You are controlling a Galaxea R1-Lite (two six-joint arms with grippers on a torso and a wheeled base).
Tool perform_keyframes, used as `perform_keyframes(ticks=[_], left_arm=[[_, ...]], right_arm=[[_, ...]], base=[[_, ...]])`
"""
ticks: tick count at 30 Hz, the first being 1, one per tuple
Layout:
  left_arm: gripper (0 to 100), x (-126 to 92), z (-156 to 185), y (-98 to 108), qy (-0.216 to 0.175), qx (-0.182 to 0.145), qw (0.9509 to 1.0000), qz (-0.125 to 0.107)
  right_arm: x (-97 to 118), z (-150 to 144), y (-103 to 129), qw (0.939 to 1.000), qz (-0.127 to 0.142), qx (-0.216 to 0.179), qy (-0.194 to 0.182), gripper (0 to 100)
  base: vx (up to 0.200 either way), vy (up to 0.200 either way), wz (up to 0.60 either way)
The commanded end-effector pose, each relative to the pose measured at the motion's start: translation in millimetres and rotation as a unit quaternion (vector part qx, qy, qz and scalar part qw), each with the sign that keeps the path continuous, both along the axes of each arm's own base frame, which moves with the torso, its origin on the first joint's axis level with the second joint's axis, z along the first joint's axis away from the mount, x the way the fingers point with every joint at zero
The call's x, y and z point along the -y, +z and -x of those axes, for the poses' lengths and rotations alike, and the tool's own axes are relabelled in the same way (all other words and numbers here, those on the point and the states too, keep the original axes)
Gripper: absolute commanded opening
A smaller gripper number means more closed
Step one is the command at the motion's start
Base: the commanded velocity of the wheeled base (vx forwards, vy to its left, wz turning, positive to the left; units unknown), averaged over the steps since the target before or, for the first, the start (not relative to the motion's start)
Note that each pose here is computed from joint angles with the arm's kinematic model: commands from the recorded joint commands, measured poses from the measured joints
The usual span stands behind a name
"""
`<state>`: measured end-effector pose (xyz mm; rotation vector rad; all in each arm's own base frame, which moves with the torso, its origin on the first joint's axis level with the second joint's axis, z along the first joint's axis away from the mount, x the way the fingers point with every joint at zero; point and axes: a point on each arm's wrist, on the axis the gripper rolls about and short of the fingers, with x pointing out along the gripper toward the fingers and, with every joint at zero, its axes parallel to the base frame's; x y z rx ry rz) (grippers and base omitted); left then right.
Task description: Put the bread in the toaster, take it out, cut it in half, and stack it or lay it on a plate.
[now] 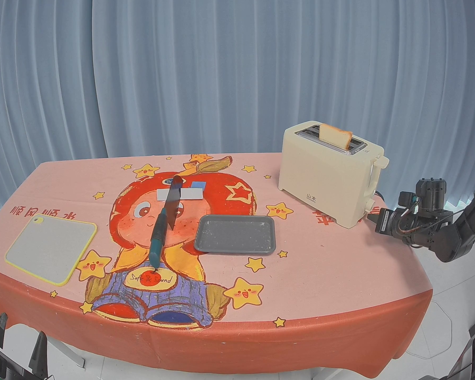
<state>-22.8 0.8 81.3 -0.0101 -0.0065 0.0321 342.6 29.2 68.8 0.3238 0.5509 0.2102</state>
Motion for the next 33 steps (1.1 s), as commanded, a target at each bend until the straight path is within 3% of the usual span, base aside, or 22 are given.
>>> perform_keyframes(ticks=[1,33], left_arm=[[100,0.0,-1.3,-4.8,0.000,-0.009,1.0000,0.000],[100,0.0,-1.4,-4.8,0.000,-0.009,1.0000,0.000]], right_arm=[[-1.5,1.2,2.1,1.0000,0.000,0.003,0.003,0],[-3.9,3.5,9.1,0.9999,-0.008,0.011,0.003,0]], base=[[0.000,0.000,0.00],[0.000,0.000,0.00]])
